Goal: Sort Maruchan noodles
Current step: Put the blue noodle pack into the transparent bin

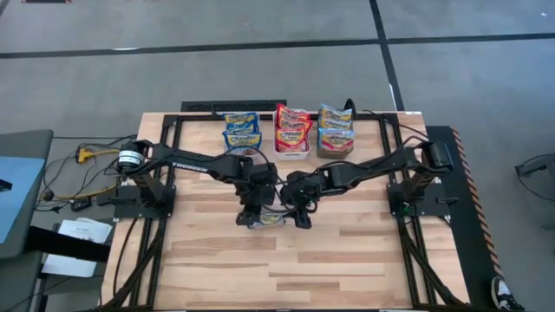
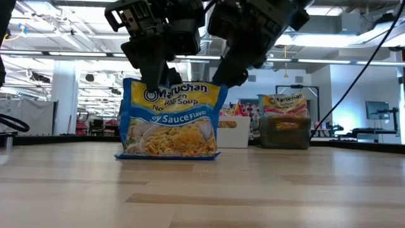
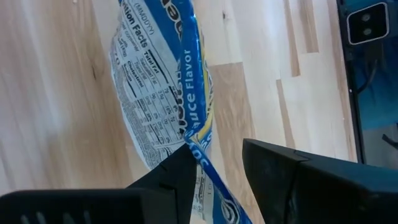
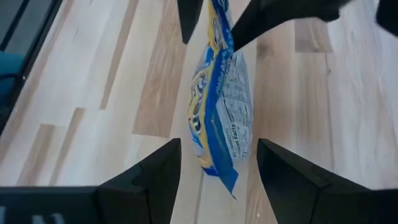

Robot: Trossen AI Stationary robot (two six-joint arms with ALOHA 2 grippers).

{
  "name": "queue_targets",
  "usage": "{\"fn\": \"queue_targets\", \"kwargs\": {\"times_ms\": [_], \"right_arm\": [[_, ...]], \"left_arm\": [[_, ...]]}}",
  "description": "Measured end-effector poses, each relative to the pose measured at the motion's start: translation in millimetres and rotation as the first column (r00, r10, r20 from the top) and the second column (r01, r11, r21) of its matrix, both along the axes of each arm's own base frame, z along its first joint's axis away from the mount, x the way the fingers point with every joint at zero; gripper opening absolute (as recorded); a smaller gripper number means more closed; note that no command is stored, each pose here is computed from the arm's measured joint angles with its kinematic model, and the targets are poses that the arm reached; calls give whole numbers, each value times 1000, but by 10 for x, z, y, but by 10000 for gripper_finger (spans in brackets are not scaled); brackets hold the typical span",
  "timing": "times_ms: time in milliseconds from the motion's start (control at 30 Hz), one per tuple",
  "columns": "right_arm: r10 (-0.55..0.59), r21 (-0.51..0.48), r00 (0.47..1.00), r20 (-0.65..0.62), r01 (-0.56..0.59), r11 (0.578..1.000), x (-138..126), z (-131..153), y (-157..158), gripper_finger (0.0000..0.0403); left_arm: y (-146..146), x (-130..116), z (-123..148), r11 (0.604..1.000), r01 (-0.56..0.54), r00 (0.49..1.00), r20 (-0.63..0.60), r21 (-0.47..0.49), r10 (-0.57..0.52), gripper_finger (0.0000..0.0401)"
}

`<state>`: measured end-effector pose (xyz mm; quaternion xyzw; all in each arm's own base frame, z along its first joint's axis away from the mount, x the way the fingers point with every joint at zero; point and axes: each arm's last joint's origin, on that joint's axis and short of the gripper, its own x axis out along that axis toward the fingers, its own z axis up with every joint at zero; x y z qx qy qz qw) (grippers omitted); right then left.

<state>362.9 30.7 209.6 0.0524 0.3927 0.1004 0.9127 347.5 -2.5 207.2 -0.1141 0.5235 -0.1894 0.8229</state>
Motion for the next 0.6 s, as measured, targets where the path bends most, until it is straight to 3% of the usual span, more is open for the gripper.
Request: {"fn": "queue_targets", "kwargs": {"times_ms": [233,467,600], "right_arm": [[12,-11,998,69,-11,1000,-6,-85,-29,234],[15,-11,997,70,-14,1000,-28,-141,-22,234],[15,2,1000,23,-15,1000,32,-341,12,234]], "left_arm": [[5,16,9,1000,-6,1000,19,17,6,116],[7,31,17,1000,-15,999,34,21,14,116],[1,64,31,999,-39,997,61,9,39,116]]}}
